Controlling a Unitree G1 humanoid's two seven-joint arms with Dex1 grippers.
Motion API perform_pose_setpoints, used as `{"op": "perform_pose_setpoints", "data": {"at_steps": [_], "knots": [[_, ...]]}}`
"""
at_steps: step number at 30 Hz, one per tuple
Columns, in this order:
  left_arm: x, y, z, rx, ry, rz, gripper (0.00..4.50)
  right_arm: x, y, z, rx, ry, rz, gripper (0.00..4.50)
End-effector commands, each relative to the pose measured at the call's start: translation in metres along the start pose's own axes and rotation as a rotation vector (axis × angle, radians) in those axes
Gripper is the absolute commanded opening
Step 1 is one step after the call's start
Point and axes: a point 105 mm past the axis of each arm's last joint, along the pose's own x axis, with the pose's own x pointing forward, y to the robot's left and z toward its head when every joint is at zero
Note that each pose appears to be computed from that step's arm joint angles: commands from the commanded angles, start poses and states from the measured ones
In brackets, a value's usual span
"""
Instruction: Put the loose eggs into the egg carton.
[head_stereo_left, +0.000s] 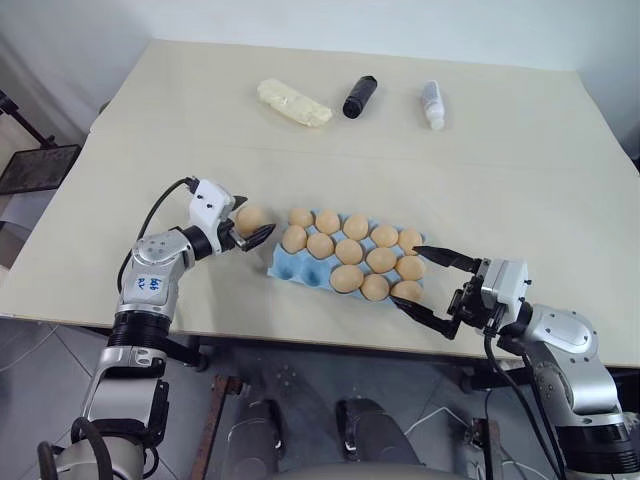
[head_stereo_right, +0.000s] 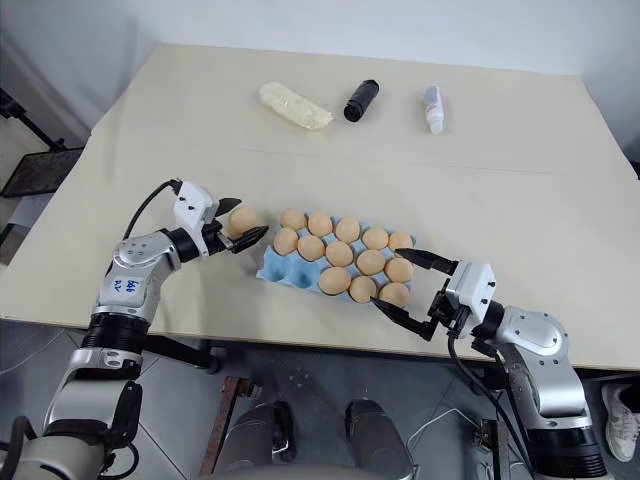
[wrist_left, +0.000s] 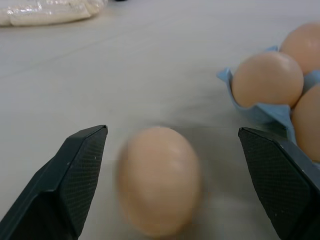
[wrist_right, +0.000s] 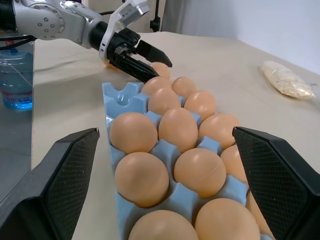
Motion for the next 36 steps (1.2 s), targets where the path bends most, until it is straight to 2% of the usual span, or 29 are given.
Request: {"op": "perform_pose_setpoints", "data": {"at_steps": [1,2,5,8,12,17,20,22,27,33,36], "knots": [[0.005,0.001,0.003,-0.009,-0.006,-0.003,4.47,0.002,-0.003,0.008,-0.038,-0.032,-0.003,4.5],[0.006,0.001,0.003,-0.009,-0.001,-0.005,4.47,0.002,-0.004,0.008,-0.039,-0.032,-0.002,4.5],[0.006,0.003,0.004,-0.006,0.023,0.005,3.9,0.002,-0.004,0.008,-0.04,-0.034,-0.002,4.5],[0.002,0.006,0.005,0.0,0.017,0.01,2.97,0.002,-0.004,0.007,-0.04,-0.034,-0.005,4.5],[-0.006,0.007,0.022,0.032,-0.079,0.008,1.8,0.002,-0.003,0.005,-0.036,-0.035,-0.008,4.5],[-0.024,-0.002,0.053,0.075,-0.24,-0.09,1.8,-0.005,-0.005,0.006,-0.04,-0.023,-0.028,4.5],[-0.031,-0.026,0.073,0.09,-0.318,-0.25,1.8,-0.016,-0.01,0.006,-0.051,0.002,-0.061,4.5],[-0.03,-0.047,0.077,0.099,-0.33,-0.36,1.8,-0.023,-0.012,0.006,-0.056,0.019,-0.082,4.5],[-0.015,-0.088,0.067,0.099,-0.304,-0.518,1.8,-0.029,-0.012,0.006,-0.063,0.03,-0.113,4.5],[-0.002,-0.105,0.051,0.055,-0.254,-0.587,1.8,-0.027,-0.009,0.007,-0.063,0.025,-0.122,4.5],[-0.001,-0.111,0.045,0.065,-0.226,-0.622,2.65,-0.027,-0.008,0.007,-0.064,0.023,-0.129,4.5]]}}
